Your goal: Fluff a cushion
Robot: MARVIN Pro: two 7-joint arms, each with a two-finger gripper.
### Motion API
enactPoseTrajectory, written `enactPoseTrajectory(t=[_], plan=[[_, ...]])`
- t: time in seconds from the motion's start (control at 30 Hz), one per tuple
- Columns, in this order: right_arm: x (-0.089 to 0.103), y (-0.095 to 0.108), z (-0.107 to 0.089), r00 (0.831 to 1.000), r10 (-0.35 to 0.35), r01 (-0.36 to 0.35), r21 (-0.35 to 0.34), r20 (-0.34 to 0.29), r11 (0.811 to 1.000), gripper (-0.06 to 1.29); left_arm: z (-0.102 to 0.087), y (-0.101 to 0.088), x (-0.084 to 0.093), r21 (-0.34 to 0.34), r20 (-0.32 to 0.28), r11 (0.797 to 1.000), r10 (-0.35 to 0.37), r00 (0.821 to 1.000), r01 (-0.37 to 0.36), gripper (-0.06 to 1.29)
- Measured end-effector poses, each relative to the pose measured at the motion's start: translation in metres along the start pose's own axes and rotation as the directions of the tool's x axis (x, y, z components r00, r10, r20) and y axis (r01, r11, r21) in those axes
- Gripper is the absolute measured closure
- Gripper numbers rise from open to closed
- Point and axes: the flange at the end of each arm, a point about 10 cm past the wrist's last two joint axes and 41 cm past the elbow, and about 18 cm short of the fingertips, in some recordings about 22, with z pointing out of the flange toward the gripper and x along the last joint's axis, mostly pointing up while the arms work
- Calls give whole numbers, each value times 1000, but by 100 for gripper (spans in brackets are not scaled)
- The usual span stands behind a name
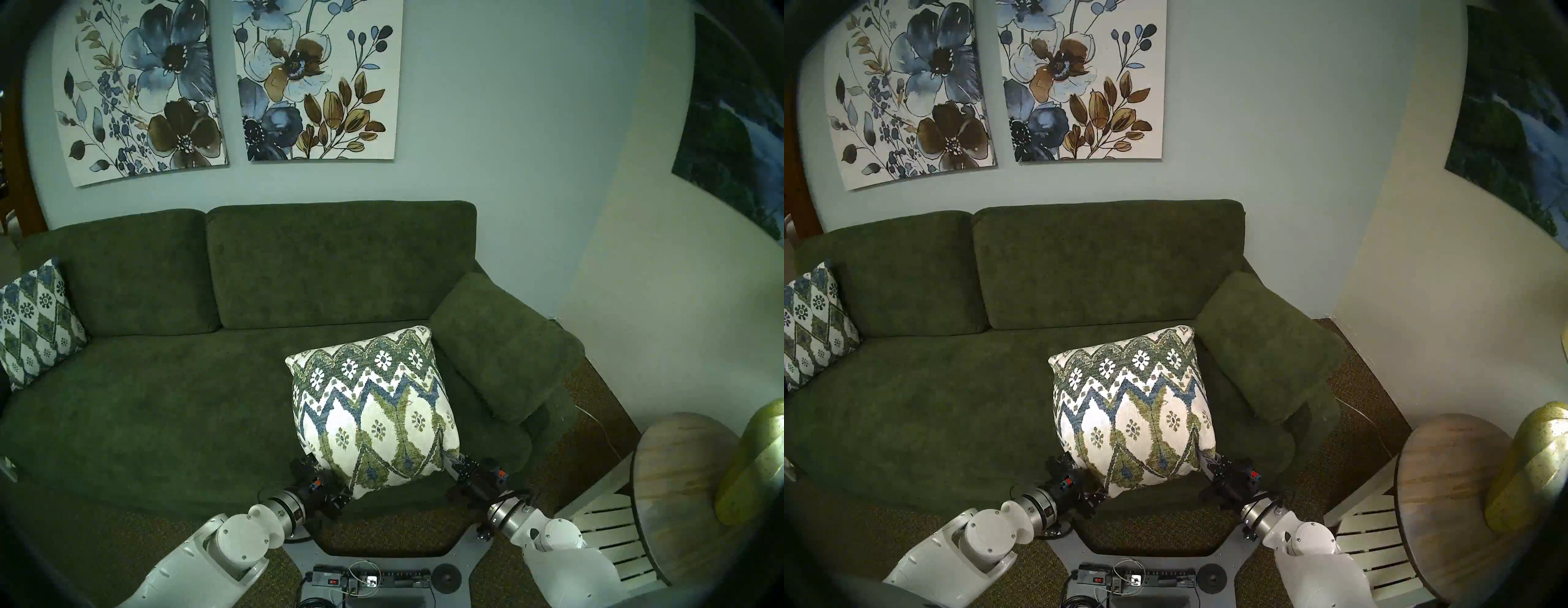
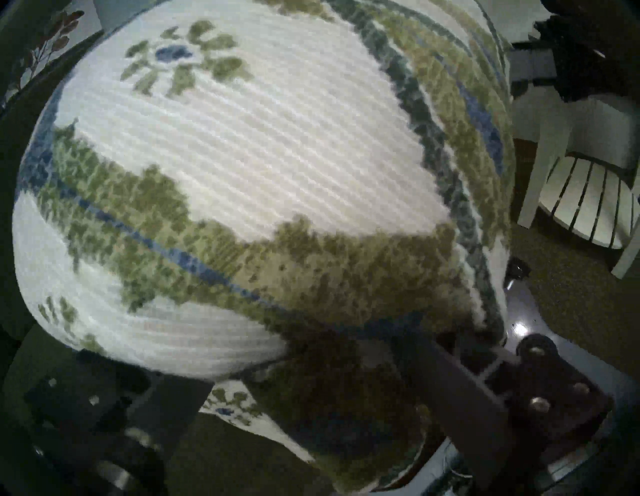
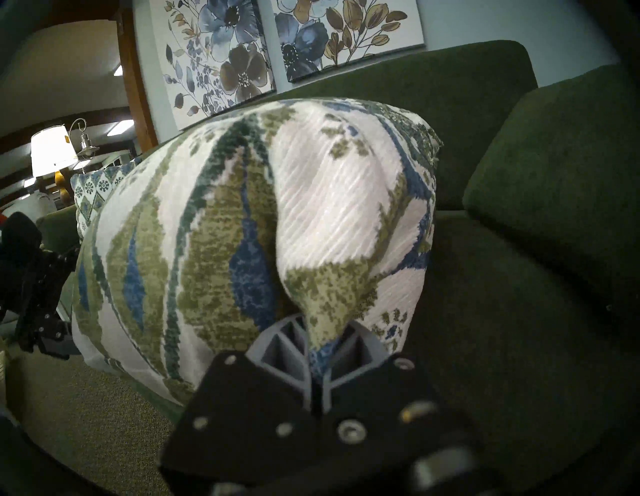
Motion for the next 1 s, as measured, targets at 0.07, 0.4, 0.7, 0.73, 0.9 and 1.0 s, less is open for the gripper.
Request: enactPoseTrajectory(t=[0.07, 0.4, 0.7, 0.73, 0.9, 1.0], plan=[[0, 0, 0, 1000, 1, -1, 1, 1, 1000, 127, -2, 7, -4, -9, 28, 1000, -3, 1000, 4, 13], [0, -2, 1, 1000, 0, 0, 8, -1, 1000, 127, -20, 28, -14, -8, 119, 1000, -14, 993, 15, 5], [3, -3, 3, 1000, -3, 4, 15, -7, 1000, 127, -44, 11, -23, 27, 114, 999, -37, 993, 34, 2], [3, -3, 3, 1000, -3, 4, 16, -7, 1000, 127, -46, 9, -24, 29, 102, 999, -40, 994, 38, 2], [3, -3, 4, 1000, -4, 4, 17, -8, 1000, 127, -57, 1, -19, 24, 35, 998, -51, 998, 51, 2], [3, -3, 4, 1000, -4, 4, 17, -9, 1000, 127, -62, 0, -17, 13, -1, 997, -70, 998, 70, 2]])
